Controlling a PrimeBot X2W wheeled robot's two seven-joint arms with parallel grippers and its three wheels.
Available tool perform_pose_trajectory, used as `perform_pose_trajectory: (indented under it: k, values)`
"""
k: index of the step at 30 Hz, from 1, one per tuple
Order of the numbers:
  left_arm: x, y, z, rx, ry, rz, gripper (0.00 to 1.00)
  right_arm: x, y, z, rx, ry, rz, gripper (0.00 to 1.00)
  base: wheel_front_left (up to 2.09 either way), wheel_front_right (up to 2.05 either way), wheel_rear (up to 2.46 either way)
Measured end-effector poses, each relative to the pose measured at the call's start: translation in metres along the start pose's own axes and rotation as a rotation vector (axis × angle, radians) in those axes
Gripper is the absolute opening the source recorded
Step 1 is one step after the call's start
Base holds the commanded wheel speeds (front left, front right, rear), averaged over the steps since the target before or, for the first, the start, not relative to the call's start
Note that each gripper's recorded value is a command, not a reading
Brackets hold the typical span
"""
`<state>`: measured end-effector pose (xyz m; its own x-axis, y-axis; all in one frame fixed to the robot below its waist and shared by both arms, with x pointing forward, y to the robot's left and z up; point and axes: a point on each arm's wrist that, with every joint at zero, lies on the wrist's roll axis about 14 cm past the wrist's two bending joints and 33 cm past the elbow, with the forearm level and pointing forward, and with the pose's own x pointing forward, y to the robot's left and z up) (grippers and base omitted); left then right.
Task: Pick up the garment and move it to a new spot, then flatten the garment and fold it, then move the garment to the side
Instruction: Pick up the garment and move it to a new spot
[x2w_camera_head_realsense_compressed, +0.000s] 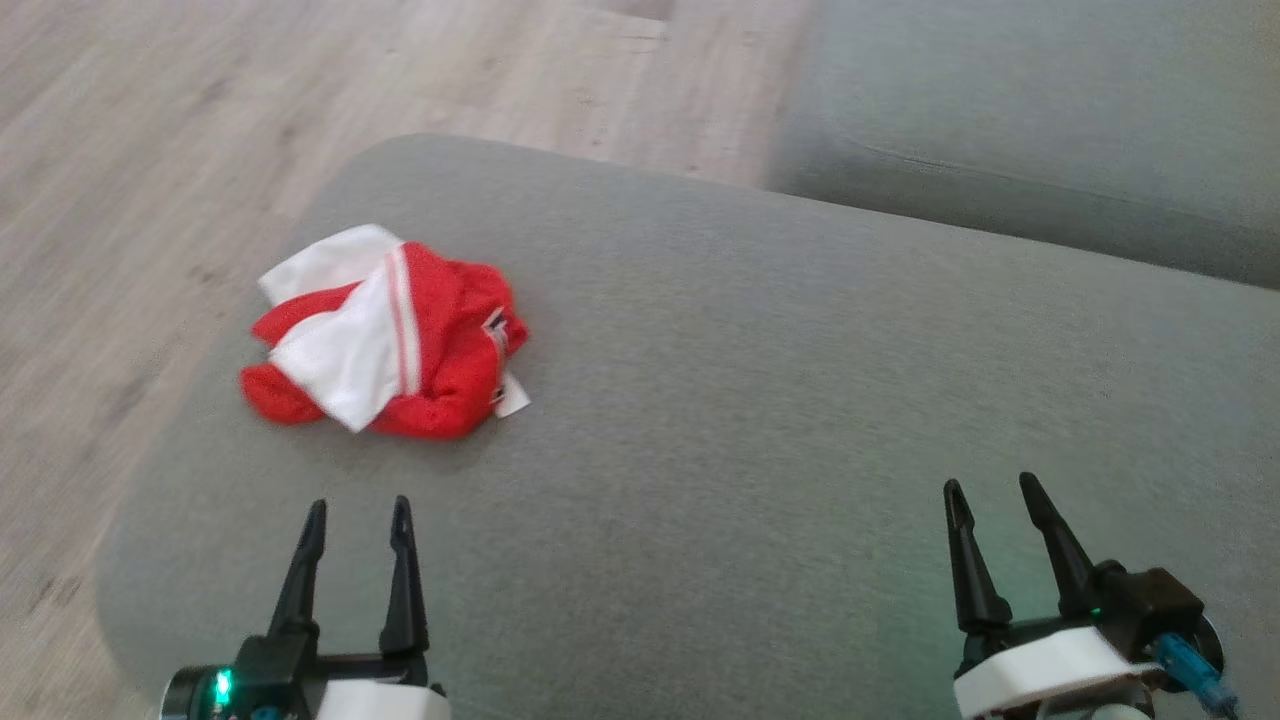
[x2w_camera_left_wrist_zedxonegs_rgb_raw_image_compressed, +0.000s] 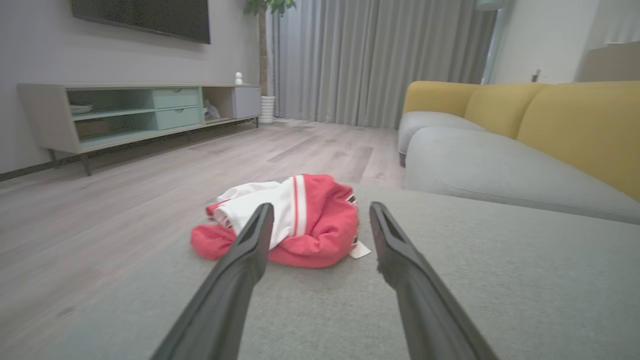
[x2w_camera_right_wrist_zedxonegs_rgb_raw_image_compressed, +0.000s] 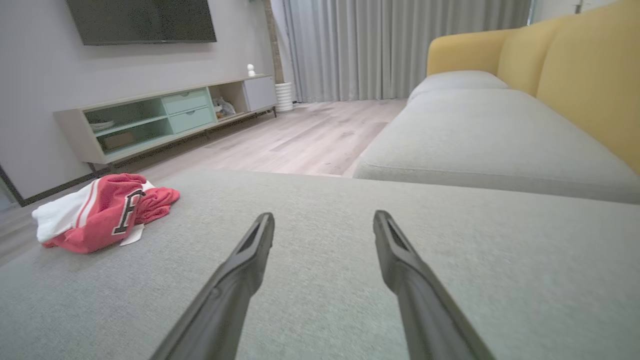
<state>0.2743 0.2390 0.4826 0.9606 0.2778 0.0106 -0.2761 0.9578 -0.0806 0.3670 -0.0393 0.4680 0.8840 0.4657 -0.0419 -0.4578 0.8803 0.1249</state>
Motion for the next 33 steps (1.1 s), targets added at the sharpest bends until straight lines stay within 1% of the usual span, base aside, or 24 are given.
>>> perform_pose_trajectory:
  k: [4,10,14,23,27,31,33]
  values:
    - [-0.011,0.024,0.002,0.001,-0.007,0.081,1.0,0.016,0.02,0.0,-0.003,0.002,0.07,1.0,0.0,0.0,0.0]
    - [-0.023,0.043,0.004,-0.004,-0.009,0.152,1.0,0.029,0.04,-0.004,-0.003,0.016,0.14,1.0,0.0,0.0,0.0]
    - [-0.025,0.048,0.003,-0.01,-0.004,0.177,1.0,0.032,0.044,-0.008,-0.001,0.027,0.154,1.0,0.0,0.0,0.0]
    - [-0.018,0.05,0.003,-0.003,0.003,0.183,1.0,0.031,0.04,-0.017,-0.017,0.05,0.152,1.0,0.0,0.0,0.0]
    - [0.012,0.053,0.029,0.021,-0.067,0.18,1.0,0.04,0.033,-0.025,-0.039,0.066,0.146,1.0,0.0,0.0,0.0]
    - [0.061,0.049,0.07,0.066,-0.178,0.134,1.0,0.058,0.02,-0.028,-0.057,0.059,0.141,1.0,0.0,0.0,0.0]
    - [0.085,0.044,0.08,0.096,-0.201,0.098,1.0,0.065,0.008,-0.031,-0.073,0.061,0.136,1.0,0.0,0.0,0.0]
